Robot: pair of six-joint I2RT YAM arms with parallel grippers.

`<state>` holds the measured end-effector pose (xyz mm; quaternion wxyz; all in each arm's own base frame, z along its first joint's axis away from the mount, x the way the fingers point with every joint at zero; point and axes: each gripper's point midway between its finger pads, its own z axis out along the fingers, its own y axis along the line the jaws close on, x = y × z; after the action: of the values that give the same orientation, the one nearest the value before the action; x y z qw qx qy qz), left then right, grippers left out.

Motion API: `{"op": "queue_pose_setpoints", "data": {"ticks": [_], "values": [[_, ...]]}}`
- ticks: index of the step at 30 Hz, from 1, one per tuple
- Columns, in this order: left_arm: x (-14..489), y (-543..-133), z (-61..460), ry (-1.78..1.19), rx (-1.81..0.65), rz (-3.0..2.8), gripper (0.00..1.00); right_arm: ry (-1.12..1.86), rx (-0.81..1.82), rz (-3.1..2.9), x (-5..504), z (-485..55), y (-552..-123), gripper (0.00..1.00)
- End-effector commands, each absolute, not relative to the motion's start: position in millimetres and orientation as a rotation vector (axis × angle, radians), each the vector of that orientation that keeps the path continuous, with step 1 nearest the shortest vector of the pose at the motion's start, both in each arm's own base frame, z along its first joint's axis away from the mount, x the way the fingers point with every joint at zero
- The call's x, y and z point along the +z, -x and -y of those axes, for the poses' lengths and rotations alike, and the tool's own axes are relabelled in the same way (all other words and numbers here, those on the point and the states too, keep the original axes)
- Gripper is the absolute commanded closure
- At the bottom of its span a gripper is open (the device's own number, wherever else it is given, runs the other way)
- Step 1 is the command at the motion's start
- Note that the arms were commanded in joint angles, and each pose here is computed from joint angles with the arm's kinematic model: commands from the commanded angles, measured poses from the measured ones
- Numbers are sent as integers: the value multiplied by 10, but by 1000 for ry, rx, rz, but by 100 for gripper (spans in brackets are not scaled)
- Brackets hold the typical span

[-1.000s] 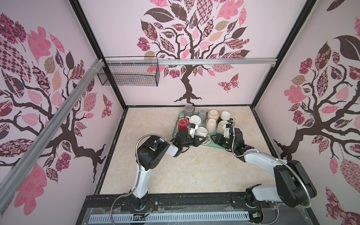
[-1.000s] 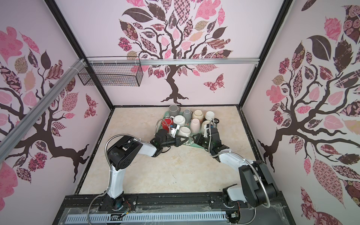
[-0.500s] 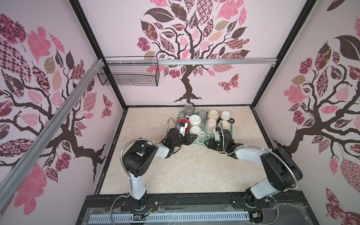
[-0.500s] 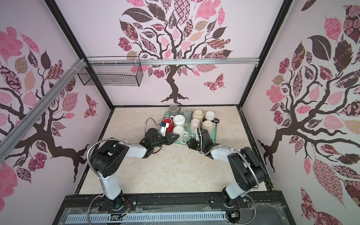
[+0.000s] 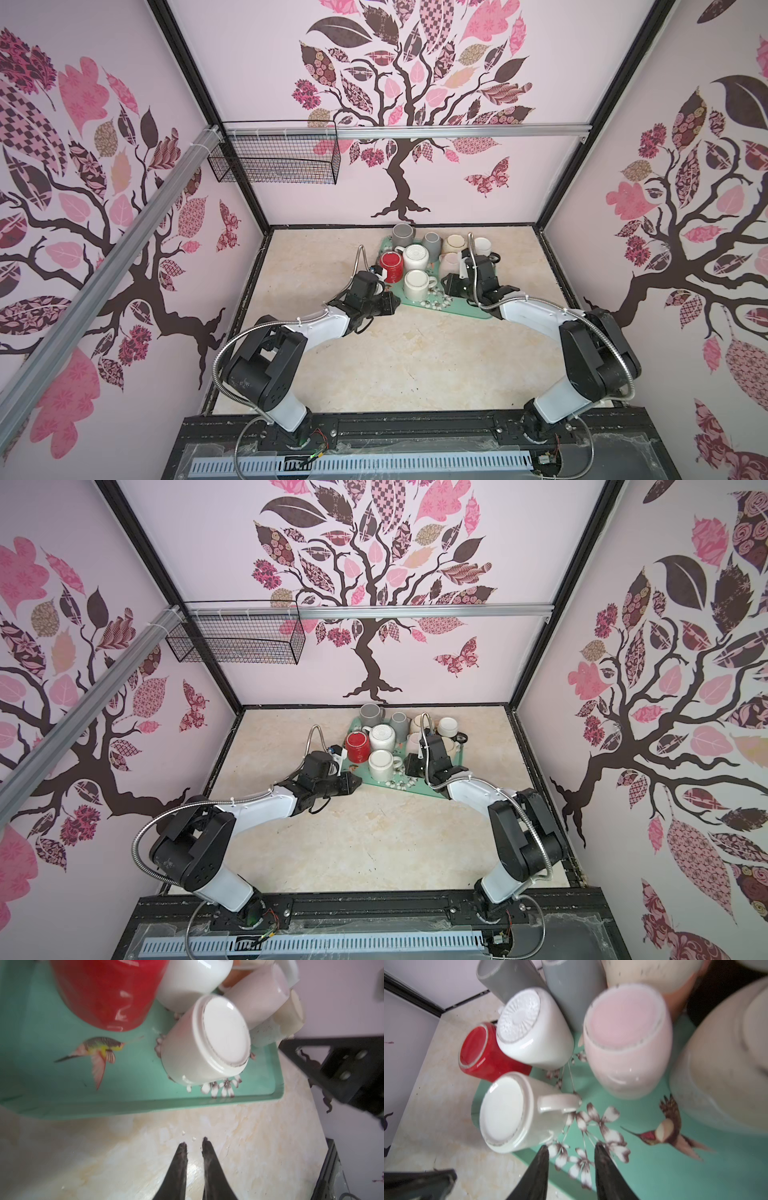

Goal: Turn the mug right side up
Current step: Rotate the mug on the tray.

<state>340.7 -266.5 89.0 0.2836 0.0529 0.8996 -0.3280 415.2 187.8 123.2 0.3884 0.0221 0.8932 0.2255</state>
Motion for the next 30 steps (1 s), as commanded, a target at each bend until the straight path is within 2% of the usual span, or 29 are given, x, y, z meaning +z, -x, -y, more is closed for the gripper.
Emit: {"op": "queue_pose_setpoints", "data": {"ticks": [1,9,16,23,30], "values": [[862,-3317,2831,-250,-811,-2462,84,29,533,-2259,1279,-1983,-4382,63],[906,-3245,3186,-342,-910,-2479,87,108,445,-2316,1029,-2081,-4707,79],[976,-3555,3227,-252,-983,-2475,88,245,533,-2368,806,-2269,-4630,80],[985,-3927,2884,-80,-951,-2477,87,307,690,-2360,899,-2440,-4418,81],[787,-3931,2807,-47,-927,-2547,85,323,753,-2421,748,-2549,-3948,81]]}}
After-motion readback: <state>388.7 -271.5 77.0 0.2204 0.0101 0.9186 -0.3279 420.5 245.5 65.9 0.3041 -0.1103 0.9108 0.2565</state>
